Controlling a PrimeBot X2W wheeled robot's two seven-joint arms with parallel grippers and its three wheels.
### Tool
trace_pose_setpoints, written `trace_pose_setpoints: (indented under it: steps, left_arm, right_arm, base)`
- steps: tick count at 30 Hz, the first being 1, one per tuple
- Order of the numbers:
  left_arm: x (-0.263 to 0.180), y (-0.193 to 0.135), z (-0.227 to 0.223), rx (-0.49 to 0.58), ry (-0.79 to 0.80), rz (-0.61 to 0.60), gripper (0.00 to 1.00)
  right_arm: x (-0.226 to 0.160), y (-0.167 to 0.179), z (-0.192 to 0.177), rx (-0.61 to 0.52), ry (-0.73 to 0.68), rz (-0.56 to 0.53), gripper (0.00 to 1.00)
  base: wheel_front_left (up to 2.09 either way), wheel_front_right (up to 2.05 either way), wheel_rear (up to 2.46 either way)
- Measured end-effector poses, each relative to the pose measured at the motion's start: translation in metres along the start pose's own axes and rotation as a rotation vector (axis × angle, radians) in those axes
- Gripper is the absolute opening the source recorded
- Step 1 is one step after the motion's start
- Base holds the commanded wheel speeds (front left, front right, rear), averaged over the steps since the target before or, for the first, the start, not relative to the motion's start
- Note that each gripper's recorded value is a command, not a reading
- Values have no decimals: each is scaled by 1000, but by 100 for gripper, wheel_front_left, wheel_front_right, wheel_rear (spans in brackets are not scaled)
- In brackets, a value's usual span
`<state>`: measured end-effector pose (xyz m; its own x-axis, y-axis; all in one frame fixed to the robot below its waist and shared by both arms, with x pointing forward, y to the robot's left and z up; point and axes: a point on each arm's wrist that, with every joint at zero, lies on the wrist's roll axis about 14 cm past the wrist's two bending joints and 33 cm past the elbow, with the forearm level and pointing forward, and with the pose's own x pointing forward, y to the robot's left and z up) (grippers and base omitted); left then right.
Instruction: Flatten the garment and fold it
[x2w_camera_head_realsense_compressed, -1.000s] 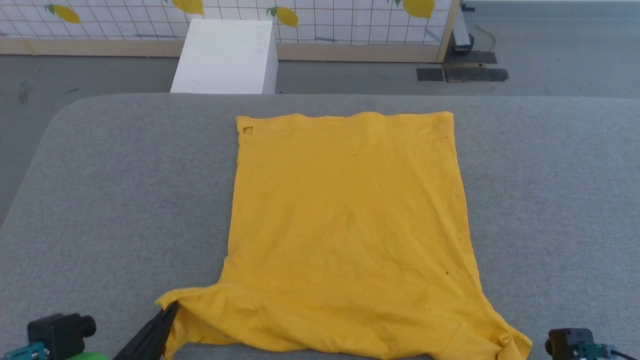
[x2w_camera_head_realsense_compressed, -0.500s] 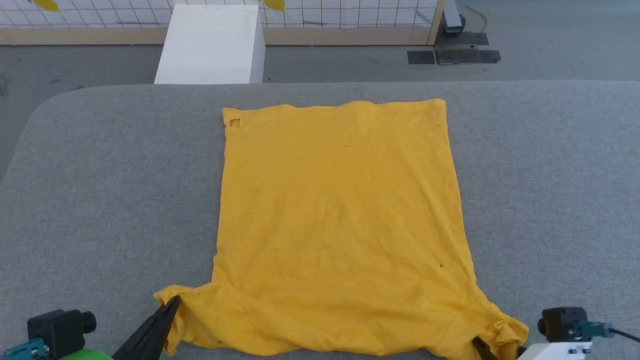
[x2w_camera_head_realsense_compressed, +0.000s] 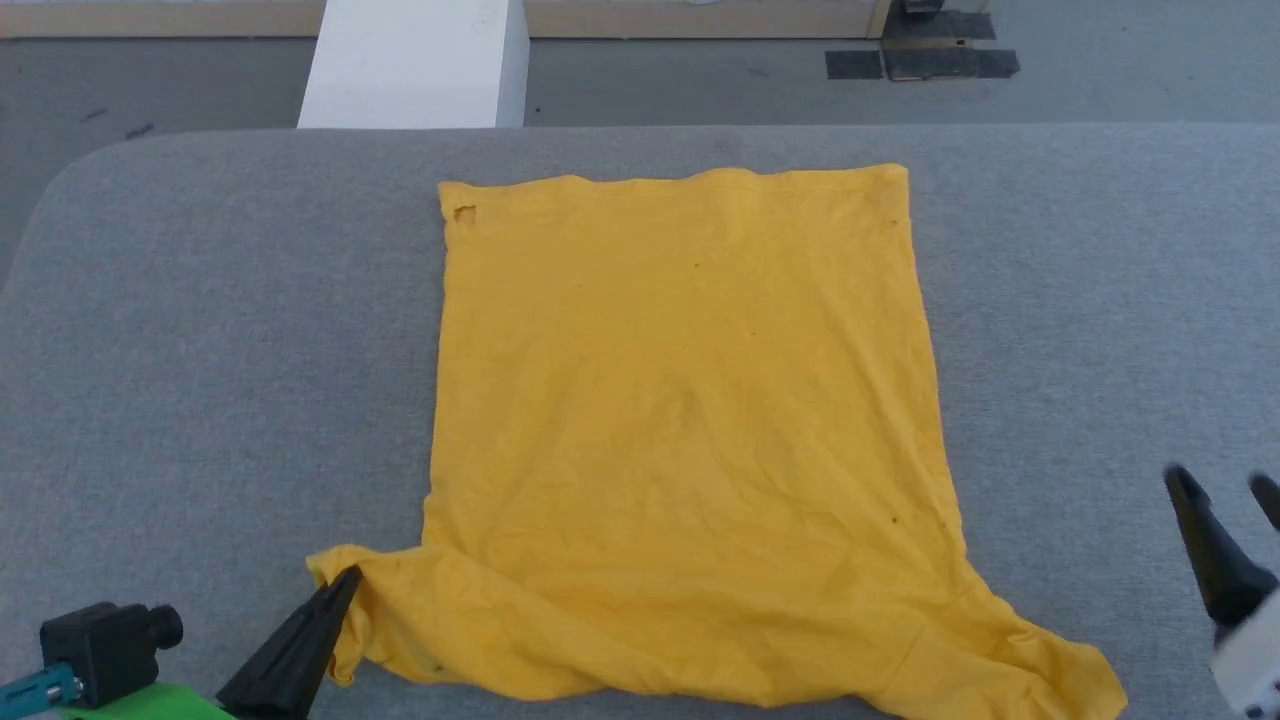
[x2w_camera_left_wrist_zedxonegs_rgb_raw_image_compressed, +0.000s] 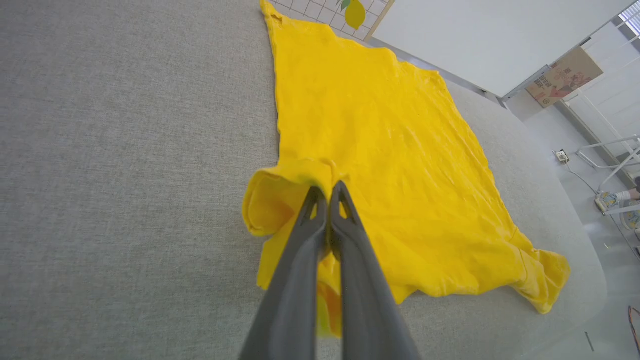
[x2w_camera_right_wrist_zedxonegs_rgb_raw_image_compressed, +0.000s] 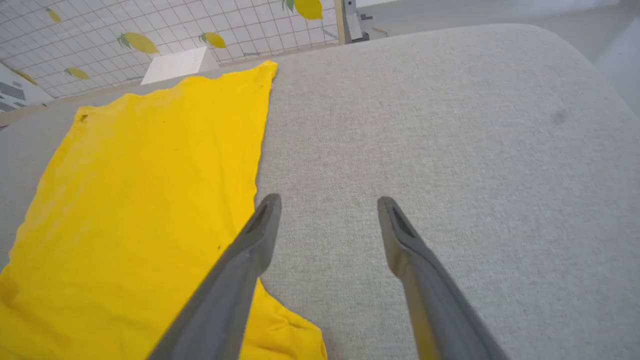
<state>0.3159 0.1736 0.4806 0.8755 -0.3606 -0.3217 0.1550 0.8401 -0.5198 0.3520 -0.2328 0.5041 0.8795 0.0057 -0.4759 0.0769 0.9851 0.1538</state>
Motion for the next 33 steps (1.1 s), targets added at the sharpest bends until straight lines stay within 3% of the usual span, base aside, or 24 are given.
trace_pose_setpoints:
  steps: [8,9,18,24,33]
  left_arm:
    - [4,8,2,-7,0,10,0]
    - [7,13,2,-8,3,15,0]
    - [21,25,4,4,19,10,0]
    - [34,34,2,19,35,-1,0]
    - [44,51,-3,21,56,28,0]
  right_arm:
    - [54,54,45,-143,-81,123,100]
    - [83,64,64,-191,-96,135,100]
    - [163,73,105,-277,-61,84,100]
    - [212,68,84,-293,70,9,100]
    - [265,83,25,-277,250,1,100]
  base:
    - [0,0,0]
    - [0,0,0]
    - [0,0,0]
    - [0,0,0]
    - [0,0,0]
